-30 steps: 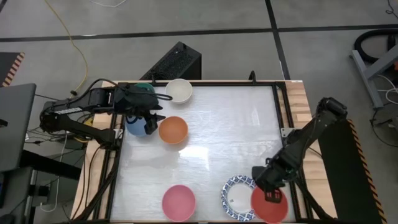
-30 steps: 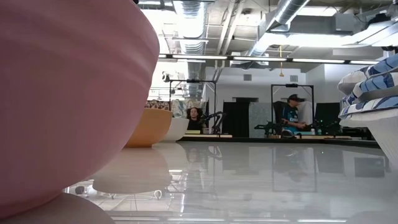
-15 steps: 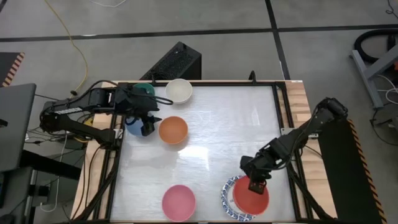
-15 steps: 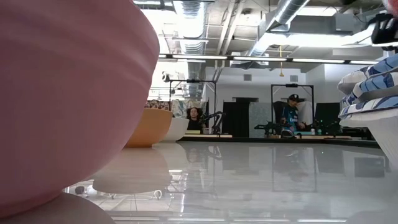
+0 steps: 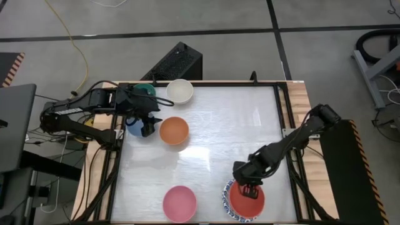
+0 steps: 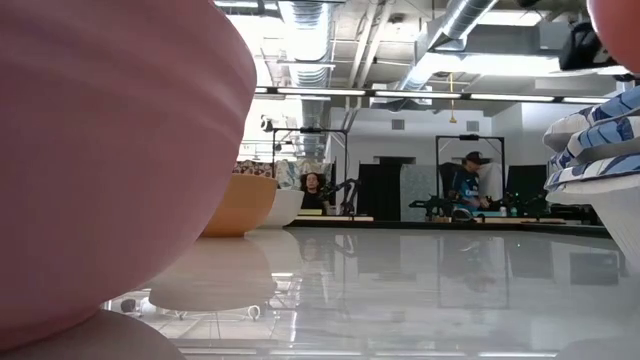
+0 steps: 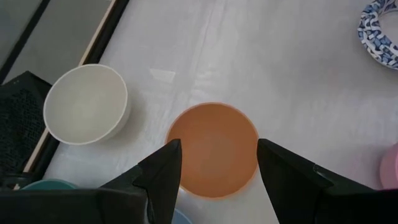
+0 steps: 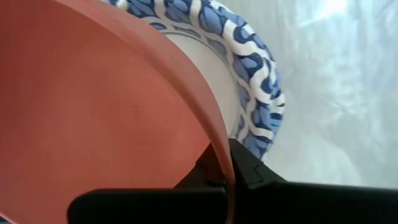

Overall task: Nest bowls inside each other
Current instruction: Stack the orange bowl on top of the other white paper bowl, then stack the green bowl on top of the other orange bowl

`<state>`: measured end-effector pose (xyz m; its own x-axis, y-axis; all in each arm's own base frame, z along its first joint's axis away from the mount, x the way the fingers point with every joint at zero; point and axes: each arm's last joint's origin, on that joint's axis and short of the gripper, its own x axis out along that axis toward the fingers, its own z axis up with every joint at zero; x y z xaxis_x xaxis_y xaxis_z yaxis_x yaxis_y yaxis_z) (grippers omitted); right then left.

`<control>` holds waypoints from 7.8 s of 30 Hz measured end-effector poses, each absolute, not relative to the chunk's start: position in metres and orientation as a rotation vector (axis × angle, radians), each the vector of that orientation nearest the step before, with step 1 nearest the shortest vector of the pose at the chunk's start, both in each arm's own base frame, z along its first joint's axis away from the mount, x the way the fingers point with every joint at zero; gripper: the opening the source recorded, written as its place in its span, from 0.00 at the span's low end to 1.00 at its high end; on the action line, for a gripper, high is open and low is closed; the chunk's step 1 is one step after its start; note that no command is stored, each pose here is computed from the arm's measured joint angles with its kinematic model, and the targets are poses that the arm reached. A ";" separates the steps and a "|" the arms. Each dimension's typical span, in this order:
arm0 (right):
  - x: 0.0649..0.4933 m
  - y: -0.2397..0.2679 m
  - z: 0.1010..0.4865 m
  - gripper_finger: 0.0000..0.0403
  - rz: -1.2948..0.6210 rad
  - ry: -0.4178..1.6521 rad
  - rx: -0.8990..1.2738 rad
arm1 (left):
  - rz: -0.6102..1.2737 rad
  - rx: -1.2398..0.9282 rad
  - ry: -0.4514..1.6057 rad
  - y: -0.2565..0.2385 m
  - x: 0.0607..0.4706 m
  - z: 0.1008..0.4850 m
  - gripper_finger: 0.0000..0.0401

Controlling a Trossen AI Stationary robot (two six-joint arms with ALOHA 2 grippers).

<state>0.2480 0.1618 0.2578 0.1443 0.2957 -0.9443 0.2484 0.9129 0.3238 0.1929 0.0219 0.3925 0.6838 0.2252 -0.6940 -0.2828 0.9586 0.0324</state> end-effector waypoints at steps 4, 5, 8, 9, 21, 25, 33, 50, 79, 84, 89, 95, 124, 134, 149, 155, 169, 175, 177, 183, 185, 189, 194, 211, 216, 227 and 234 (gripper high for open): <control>0.254 0.166 0.254 0.02 0.044 1.449 0.433 | 0.285 -0.080 0.766 0.022 0.193 0.393 0.50; 0.255 0.168 0.252 0.02 0.047 1.452 0.428 | 0.285 -0.080 0.767 0.022 0.193 0.393 0.50; 0.256 0.173 0.245 0.02 0.055 1.480 0.407 | 0.285 -0.080 0.766 0.022 0.193 0.393 0.50; 0.256 0.174 0.243 0.02 0.055 1.486 0.401 | 0.285 -0.080 0.766 0.022 0.193 0.393 0.50; 0.259 0.173 0.239 0.02 0.062 1.474 0.338 | 0.292 -0.096 0.763 0.022 0.193 0.393 0.50; 0.262 0.168 0.239 0.02 0.055 1.463 0.326 | 0.294 -0.102 0.762 0.022 0.193 0.393 0.50; 0.261 0.169 0.239 0.02 0.073 1.456 0.292 | 0.295 -0.105 0.761 0.022 0.193 0.393 0.50; 0.262 0.167 0.224 0.02 0.096 1.476 0.295 | 0.295 -0.105 0.761 0.022 0.193 0.393 0.50; 0.267 0.172 0.209 0.08 0.099 1.527 0.297 | 0.298 -0.099 0.758 0.022 0.193 0.393 0.50; 0.267 0.171 0.208 0.12 0.089 1.529 0.304 | 0.298 -0.100 0.758 0.022 0.193 0.393 0.50; 0.269 0.170 0.209 0.16 0.098 1.520 0.303 | 0.298 -0.100 0.758 0.022 0.193 0.393 0.50; 0.272 0.172 0.214 0.21 0.140 1.493 0.282 | 0.299 -0.099 0.758 0.022 0.193 0.393 0.50; 0.270 0.164 0.223 0.50 0.095 1.535 0.286 | 0.299 -0.094 0.759 0.022 0.193 0.393 0.50; 0.262 0.145 0.255 0.49 0.077 1.423 0.299 | 0.299 -0.095 0.759 0.022 0.193 0.393 0.50; 0.240 0.097 0.308 0.49 -0.189 1.100 0.279 | 0.445 -0.160 0.852 0.040 0.182 0.386 0.50; 0.241 0.084 0.313 0.49 -0.316 1.012 0.238 | 0.482 -0.202 0.887 0.052 0.177 0.384 0.50; 0.253 0.060 0.316 0.49 -0.480 0.891 0.233 | 0.644 -0.263 0.946 0.082 0.172 0.354 0.50; 0.259 0.052 0.319 0.48 -0.499 0.838 0.275 | 0.673 -0.306 0.982 0.089 0.178 0.315 0.50; 0.260 0.049 0.319 0.48 -0.509 0.837 0.280 | 0.683 -0.315 0.990 0.091 0.178 0.306 0.50; 0.261 0.043 0.319 0.48 -0.526 0.836 0.283 | 0.737 -0.314 1.006 0.101 0.173 0.295 0.50; 0.261 0.042 0.319 0.48 -0.531 0.836 0.285 | 0.765 -0.316 1.001 0.106 0.171 0.295 0.50; 0.261 0.041 0.319 0.48 -0.532 0.836 0.285 | 0.826 -0.347 0.971 0.118 0.165 0.296 0.50; 0.261 0.042 0.319 0.49 -0.531 0.836 0.285 | 0.868 -0.355 0.945 0.130 0.159 0.297 0.50; 0.261 0.041 0.319 0.49 -0.546 0.827 0.268 | 0.892 -0.350 0.964 0.150 0.159 0.290 0.50; 0.261 0.041 0.319 0.49 -0.540 0.831 0.255 | 0.865 -0.363 1.073 0.164 0.174 0.267 0.50; 0.261 0.041 0.319 0.49 -0.541 0.831 0.257 | 0.815 -0.392 1.263 0.183 0.196 0.222 0.50; 0.261 0.041 0.319 0.49 -0.541 0.831 0.258 | 0.799 -0.356 1.310 0.189 0.202 0.209 0.49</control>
<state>0.2612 0.0412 0.3186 0.5500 -0.3527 -0.7571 0.5489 0.8358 0.0093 0.2017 0.1889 0.2089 0.0465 0.3183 -0.9468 -0.6963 0.6900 0.1978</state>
